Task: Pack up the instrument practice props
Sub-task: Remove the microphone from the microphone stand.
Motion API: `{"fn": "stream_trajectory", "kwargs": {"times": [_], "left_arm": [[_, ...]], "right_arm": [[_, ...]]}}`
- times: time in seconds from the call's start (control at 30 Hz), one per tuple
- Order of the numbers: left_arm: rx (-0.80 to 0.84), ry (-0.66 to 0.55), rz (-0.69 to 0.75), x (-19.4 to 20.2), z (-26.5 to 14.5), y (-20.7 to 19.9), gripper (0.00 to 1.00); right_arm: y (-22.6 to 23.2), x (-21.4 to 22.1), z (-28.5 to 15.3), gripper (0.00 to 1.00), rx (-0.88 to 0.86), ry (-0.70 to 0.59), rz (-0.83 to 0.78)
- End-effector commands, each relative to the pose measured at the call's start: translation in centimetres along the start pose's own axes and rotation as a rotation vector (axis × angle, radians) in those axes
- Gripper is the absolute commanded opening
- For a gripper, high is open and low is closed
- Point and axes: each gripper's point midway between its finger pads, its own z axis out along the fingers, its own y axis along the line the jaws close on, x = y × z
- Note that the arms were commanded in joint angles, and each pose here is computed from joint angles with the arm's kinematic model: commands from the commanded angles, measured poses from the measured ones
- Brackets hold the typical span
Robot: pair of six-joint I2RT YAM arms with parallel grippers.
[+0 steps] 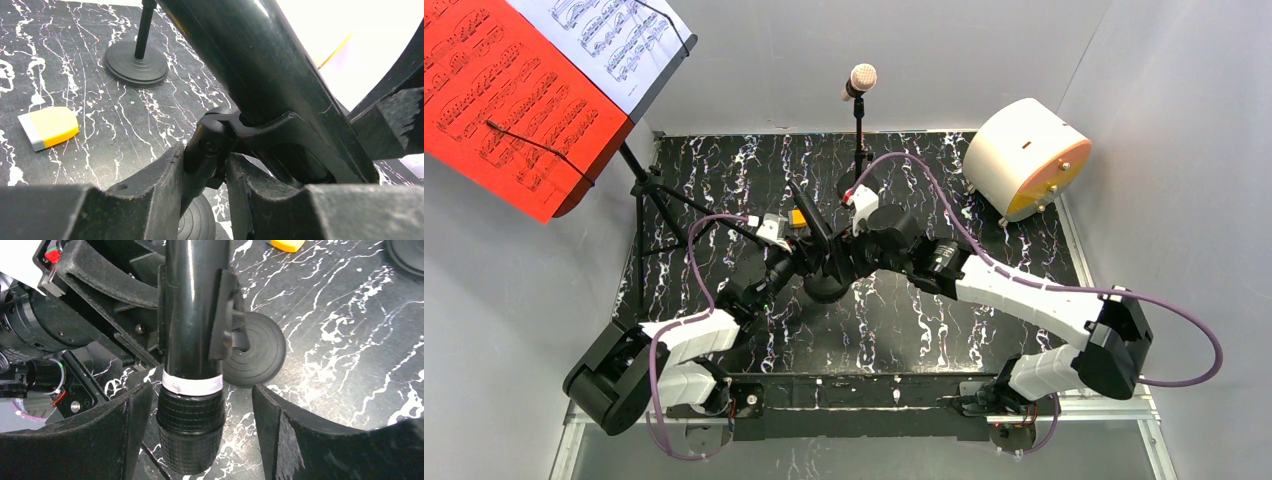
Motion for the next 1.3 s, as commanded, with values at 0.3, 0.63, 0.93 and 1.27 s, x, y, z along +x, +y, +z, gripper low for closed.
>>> {"fn": "stream_trajectory", "kwargs": {"times": [0.3,0.63,0.93,1.27], "left_arm": [[-0.095,-0.001,0.003,0.1,0.1,2.1,0.0],[-0.267,-0.052,-0.017,-1.1,-0.4,4.9,0.0],[-0.425,-0.125,-0.038,-2.7,-0.2,7.3,0.0],[-0.476,-0.163,-0.035,-4.6,2.1,7.9,0.0]], "right_arm": [[1.7,-1.2,-0.1,0.44,-0.123,-0.032,-0.026],[2.0,3.7,-2.4,0.01,-0.194,0.093,-0.002],[1.4,7.8,-5.0,0.01,-0.209,0.141,0.058],[0.4,10.5,-6.9,0.01,-0.186,0.142,0.112]]}}
